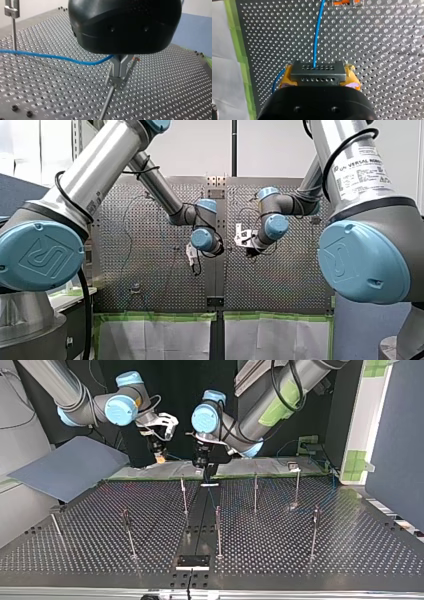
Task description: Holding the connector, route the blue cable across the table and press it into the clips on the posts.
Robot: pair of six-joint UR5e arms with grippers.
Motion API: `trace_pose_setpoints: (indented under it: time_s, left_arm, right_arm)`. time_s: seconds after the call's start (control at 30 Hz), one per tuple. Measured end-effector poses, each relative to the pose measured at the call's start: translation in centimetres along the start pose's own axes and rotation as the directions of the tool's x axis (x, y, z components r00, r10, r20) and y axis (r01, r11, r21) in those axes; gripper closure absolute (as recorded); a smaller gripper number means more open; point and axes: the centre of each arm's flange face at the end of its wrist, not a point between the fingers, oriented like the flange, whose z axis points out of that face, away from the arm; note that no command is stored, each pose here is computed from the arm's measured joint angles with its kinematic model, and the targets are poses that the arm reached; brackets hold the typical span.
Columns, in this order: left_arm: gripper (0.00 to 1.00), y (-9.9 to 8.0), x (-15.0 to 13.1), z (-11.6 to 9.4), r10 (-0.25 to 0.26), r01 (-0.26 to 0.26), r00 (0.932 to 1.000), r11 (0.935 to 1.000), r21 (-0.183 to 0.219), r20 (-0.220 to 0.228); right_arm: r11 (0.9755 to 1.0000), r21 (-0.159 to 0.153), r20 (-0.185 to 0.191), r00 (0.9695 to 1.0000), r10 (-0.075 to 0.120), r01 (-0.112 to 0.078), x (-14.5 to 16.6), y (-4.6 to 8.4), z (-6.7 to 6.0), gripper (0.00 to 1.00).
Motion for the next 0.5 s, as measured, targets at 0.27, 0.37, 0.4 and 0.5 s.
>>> trace_pose_setpoints:
  time_s: [0.27, 0.37, 0.4, 0.5]
  left_arm:
    - [1.00, 0.7, 0.6, 0.9, -0.004, 0.004, 1.0000, 1.0000, 0.008, -0.001]
    - [1.00, 0.6, 0.3, 1.3, -0.010, 0.010, 0.9999, 0.9997, 0.021, 0.008]
    - [1.00, 0.6, 0.2, 1.4, -0.012, 0.012, 0.9999, 0.9996, 0.025, 0.011]
    - [1.00, 0.5, -0.2, 2.0, -0.019, 0.018, 0.9997, 0.9991, 0.037, 0.018]
  right_arm:
    - [0.9994, 0.030, -0.065, 0.9977, 0.020, -0.018, 1.1, 1.4, 1.3, 1.00]
    - [0.9989, 0.041, -0.077, 0.9968, 0.023, -0.020, 1.3, 2.0, 1.7, 1.00]
    - [0.9988, 0.043, -0.079, 0.9966, 0.024, -0.021, 1.4, 2.1, 1.8, 1.00]
    - [0.9988, 0.043, -0.083, 0.9962, 0.028, -0.024, 1.4, 2.8, 2.2, 1.00]
